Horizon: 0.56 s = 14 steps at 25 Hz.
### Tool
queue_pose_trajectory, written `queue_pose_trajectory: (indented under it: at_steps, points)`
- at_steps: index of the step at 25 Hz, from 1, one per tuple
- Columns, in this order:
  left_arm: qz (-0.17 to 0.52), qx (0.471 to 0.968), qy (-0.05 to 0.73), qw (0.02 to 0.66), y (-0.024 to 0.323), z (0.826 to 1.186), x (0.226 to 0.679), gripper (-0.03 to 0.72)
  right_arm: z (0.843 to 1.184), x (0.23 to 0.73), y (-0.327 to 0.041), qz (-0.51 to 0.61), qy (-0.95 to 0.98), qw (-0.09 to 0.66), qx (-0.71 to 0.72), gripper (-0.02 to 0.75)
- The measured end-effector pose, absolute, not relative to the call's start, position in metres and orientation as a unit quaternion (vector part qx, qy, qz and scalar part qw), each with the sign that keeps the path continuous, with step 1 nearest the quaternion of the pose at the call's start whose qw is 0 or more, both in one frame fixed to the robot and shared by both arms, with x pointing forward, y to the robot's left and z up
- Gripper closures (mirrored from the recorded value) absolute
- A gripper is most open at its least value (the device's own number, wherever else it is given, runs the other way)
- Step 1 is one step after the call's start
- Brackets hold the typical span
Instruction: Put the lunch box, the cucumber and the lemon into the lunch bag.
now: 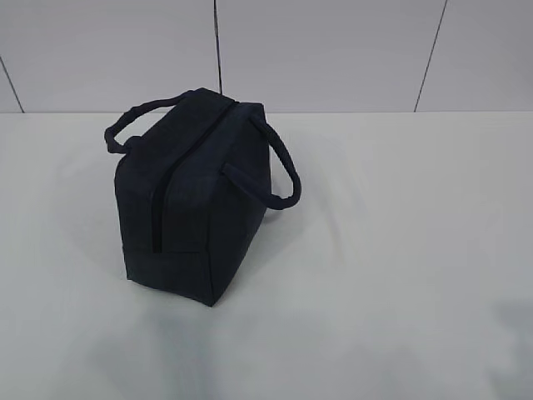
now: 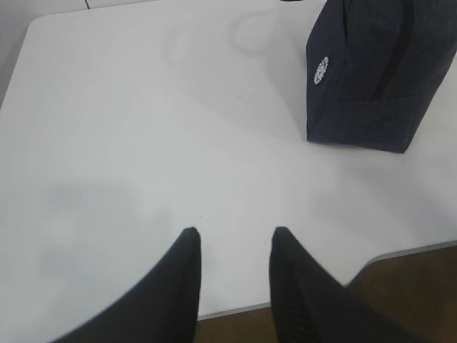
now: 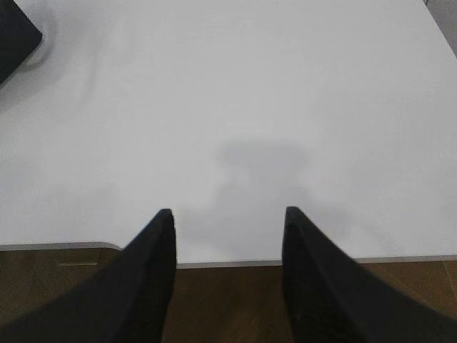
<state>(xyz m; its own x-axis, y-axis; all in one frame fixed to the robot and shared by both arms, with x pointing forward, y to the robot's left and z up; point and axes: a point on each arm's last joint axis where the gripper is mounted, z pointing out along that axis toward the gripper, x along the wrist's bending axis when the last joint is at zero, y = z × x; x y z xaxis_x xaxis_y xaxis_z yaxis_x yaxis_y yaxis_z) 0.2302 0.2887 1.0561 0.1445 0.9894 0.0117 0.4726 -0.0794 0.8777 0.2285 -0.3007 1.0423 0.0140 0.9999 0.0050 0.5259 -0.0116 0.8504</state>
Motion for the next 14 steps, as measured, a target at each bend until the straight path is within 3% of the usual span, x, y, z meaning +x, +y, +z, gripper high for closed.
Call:
queue_pose_trajectory:
  at_steps: [14]
  points:
    - [0.338,0.653,0.560,0.383,0.2887,1.0561,0.2302,0.453,1.0423,0.2285,-0.3007,0.343,0.612,0.345,0.623,0.374]
